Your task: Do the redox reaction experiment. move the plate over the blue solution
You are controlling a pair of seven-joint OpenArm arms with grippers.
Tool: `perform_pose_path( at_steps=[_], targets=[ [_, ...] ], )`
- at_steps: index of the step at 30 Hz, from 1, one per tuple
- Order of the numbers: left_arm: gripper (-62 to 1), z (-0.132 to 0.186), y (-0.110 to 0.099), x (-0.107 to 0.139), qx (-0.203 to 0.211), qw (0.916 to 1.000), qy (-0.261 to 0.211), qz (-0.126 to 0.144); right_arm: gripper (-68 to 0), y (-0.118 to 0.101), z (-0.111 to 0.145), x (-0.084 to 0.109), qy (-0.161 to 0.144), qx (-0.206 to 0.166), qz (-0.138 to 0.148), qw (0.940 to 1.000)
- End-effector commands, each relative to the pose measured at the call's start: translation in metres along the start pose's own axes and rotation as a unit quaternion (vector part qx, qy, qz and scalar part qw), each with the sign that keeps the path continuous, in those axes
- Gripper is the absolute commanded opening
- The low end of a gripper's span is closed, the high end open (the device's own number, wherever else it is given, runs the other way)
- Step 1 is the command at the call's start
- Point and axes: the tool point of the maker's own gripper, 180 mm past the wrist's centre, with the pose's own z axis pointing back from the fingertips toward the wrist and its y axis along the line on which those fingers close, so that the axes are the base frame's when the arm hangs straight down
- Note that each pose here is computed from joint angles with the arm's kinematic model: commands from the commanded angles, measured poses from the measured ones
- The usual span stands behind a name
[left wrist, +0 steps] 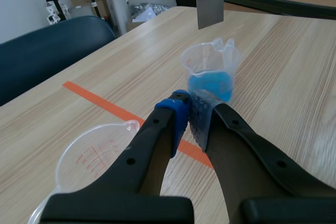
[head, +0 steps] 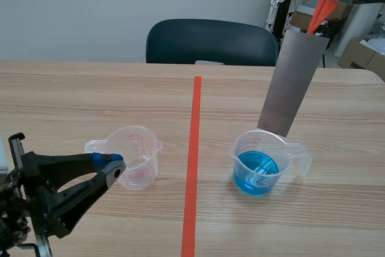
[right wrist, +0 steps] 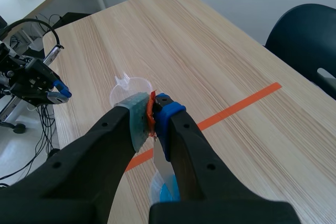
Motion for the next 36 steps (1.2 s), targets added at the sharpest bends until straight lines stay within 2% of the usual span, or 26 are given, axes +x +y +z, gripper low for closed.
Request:
perform_pose_path(
  at_steps=[1,4,11,24,36],
  targets=[
    [-56.9,-0.005,0.005,0.010,0.000,1.0000,-0.007,0.000,-67.3,0.003,0.002,0.014,-0.019,0.005,0.009,0.9998],
    [-56.9,-0.009,0.012,0.013,-0.003,1.0000,0.002,0.009,-67.3,0.003,0.002,0.014,-0.019,0.005,0.009,0.9998],
    [-56.9,-0.015,0.015,0.004,-0.013,0.9992,0.037,0.000,-67.3,0.003,0.002,0.014,-0.019,0.005,0.009,0.9998],
    [-56.9,-0.039,0.010,0.004,-0.043,0.9980,0.045,-0.010,-67.3,0.003,0.002,0.014,-0.019,0.005,0.009,0.9998],
    [-56.9,-0.056,0.016,0.010,-0.056,0.9968,0.045,-0.034,-67.3,0.003,0.002,0.014,-0.019,0.005,0.009,0.9998]
  ],
)
